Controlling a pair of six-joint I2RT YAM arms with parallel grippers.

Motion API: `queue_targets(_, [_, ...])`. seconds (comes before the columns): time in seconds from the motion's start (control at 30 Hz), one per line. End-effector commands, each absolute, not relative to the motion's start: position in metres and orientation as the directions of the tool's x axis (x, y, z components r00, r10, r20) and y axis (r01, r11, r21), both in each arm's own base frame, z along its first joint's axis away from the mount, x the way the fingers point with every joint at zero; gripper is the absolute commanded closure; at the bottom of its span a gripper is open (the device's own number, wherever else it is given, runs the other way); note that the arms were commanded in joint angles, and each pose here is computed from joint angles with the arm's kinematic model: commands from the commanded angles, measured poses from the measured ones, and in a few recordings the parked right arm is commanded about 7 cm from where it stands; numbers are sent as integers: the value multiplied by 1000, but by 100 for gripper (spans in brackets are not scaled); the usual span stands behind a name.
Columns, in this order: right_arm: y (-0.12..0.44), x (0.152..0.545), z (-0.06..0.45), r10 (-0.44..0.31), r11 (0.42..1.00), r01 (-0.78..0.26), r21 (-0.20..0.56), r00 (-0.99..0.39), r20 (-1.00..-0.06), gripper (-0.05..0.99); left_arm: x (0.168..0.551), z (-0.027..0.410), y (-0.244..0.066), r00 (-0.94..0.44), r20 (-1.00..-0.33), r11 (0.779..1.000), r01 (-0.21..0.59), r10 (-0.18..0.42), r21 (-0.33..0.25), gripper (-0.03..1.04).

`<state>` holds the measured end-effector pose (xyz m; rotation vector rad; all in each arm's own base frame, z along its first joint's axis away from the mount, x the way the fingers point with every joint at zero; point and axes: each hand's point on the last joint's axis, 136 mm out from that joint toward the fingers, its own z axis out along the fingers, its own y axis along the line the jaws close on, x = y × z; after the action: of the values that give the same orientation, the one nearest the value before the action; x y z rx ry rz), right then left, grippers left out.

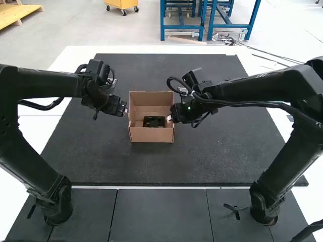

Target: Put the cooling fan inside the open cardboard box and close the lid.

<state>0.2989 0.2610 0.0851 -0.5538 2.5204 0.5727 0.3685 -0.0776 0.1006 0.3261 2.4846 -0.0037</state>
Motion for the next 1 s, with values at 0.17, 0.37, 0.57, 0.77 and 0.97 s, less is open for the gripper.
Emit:
queue_targets(0.17, [249,309,120,-225,833,-473,289,-765,-603,25,385,134,-41,-713,-668,977,169,214,132,4])
queue_targets(0.37, [237,308,142,-177,825,-468,316,-746,-642,18,404,165,-38,-648,-729,975,145,221,166,4])
queue_targets(0.57, [218,306,156,-134,839,-450,306,-716,-686,16,421,194,-42,-591,-776,976,138,219,171,4])
queue_targets(0.77, [201,309,172,-99,867,-431,251,-642,-761,16,428,202,-66,-563,-788,967,186,248,172,4])
queue_targets(0.97, [193,303,193,-220,847,-521,104,-522,-824,14,430,197,-112,-527,-790,940,288,314,182,4])
